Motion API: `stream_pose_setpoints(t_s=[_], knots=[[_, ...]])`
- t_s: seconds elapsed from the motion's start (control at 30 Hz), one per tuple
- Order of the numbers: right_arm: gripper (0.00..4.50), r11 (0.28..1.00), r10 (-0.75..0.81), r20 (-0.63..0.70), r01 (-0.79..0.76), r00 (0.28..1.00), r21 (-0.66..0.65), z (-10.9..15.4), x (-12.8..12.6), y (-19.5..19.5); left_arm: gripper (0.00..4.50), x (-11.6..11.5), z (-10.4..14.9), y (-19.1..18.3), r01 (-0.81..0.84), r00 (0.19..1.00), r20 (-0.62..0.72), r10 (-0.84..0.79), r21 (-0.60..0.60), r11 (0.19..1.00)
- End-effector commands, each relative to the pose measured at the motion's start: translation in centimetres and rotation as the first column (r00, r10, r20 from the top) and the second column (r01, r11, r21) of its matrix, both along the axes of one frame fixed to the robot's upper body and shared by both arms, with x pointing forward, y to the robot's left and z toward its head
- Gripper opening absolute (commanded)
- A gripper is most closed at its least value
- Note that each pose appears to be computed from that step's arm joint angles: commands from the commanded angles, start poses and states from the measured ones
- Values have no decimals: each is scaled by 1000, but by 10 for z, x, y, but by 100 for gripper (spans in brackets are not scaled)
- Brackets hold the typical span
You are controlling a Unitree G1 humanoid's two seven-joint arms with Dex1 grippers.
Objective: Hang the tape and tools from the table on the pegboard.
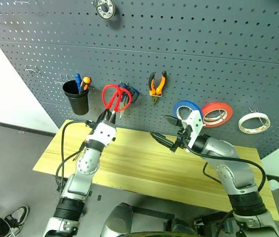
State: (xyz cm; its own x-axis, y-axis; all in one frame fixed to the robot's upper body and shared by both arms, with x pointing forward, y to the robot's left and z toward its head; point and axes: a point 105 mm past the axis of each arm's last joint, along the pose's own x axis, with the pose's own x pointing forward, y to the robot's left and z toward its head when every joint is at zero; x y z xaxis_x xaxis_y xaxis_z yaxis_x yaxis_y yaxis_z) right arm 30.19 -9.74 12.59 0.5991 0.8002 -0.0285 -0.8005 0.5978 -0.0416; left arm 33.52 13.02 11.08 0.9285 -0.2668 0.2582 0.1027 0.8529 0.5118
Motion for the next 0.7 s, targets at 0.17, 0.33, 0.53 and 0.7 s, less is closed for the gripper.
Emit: stream_pose_setpoints(t_s=[0.17,0.33,0.53,0.7], knots=[[450,1000,15,49,-16,999,19,12,0,5,106,7,2,0,25,999,-26,-25,-21,999],[450,1000,14,48,-15,999,21,12,-1,6,106,12,-2,0,24,998,-60,-26,-38,999],[450,1000,11,47,-12,999,21,12,-2,6,106,19,-3,-6,35,996,-79,-38,-45,998],[450,1000,5,48,-6,999,19,12,-3,5,106,27,-7,-5,17,993,-115,-24,-65,998]])
